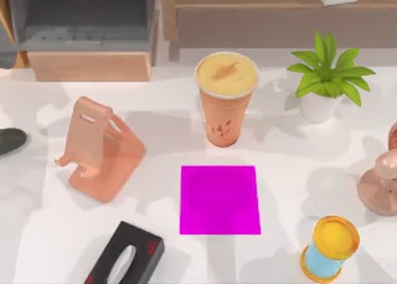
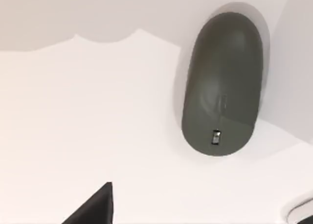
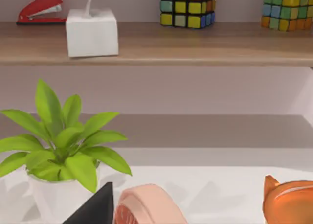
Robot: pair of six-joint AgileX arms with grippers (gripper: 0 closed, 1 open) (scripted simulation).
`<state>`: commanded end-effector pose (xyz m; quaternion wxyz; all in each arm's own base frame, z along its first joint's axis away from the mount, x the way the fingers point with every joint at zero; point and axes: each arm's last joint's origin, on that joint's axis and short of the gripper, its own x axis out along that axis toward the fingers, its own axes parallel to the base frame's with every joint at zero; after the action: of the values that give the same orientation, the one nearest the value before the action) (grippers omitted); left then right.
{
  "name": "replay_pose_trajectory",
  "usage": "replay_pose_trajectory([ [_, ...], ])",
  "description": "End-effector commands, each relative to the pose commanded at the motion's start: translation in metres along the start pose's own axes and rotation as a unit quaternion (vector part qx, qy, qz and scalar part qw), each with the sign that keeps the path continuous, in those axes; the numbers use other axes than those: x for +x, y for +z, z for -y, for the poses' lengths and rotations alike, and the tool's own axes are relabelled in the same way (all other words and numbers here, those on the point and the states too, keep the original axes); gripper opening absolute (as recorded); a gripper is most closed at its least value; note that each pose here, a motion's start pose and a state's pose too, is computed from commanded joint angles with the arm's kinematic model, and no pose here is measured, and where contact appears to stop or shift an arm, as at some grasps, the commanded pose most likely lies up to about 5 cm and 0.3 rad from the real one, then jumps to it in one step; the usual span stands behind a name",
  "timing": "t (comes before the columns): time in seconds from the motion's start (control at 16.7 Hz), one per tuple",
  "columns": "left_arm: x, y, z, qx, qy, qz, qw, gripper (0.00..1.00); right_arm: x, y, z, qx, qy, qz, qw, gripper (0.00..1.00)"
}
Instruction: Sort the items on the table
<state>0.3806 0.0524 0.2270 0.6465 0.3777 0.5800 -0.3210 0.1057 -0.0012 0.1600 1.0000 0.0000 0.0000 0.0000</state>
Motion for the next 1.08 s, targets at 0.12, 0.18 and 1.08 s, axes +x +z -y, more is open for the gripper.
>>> replay_pose_trajectory([
  [0.12,0.018,0.005,-0.013,0.025,-0.035,-0.012,0.999,1.00,0.000,0.000,0.000,0.000,0.000,0.000,1.000,1.00],
  [0.18,0.025,0.006,-0.017,0.034,-0.048,-0.016,0.998,1.00,0.000,0.000,0.000,0.000,0.000,0.000,1.000,1.00],
  [1.08,0.103,0.006,-0.016,0.045,-0.059,-0.019,0.997,1.00,0.000,0.000,0.000,0.000,0.000,0.000,1.000,1.00],
])
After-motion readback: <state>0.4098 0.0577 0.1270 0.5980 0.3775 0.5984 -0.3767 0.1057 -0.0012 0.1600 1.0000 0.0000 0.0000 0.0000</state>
